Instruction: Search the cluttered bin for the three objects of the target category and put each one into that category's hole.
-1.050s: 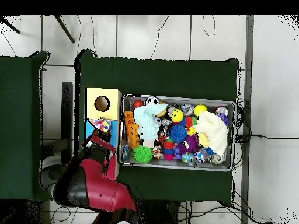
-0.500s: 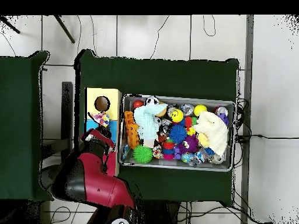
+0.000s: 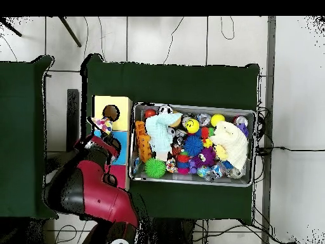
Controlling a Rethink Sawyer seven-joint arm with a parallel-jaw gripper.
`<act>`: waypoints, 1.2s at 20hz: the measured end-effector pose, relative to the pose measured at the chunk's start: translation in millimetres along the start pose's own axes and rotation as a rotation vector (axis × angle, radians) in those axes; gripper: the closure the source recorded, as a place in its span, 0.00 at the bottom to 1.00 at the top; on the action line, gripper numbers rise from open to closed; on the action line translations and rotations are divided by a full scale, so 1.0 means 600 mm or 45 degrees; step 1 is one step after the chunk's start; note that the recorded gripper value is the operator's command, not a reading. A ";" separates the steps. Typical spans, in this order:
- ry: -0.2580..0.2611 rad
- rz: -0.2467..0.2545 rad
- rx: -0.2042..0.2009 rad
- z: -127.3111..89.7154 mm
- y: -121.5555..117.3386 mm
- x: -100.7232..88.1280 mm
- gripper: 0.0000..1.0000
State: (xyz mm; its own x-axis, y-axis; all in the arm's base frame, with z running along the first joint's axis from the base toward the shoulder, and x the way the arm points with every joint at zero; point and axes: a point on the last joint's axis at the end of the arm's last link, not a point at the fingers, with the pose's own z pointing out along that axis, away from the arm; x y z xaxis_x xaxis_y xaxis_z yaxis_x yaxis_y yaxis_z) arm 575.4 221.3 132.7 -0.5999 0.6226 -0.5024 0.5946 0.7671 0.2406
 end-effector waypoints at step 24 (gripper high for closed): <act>0.033 0.013 0.073 0.040 0.022 -0.011 1.00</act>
State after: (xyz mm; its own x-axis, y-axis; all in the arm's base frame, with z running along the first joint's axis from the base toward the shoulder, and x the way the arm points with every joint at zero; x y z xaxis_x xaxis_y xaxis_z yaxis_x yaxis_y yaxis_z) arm 599.9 223.7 119.3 -0.6070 0.6346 -0.4784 0.6298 0.7513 0.1975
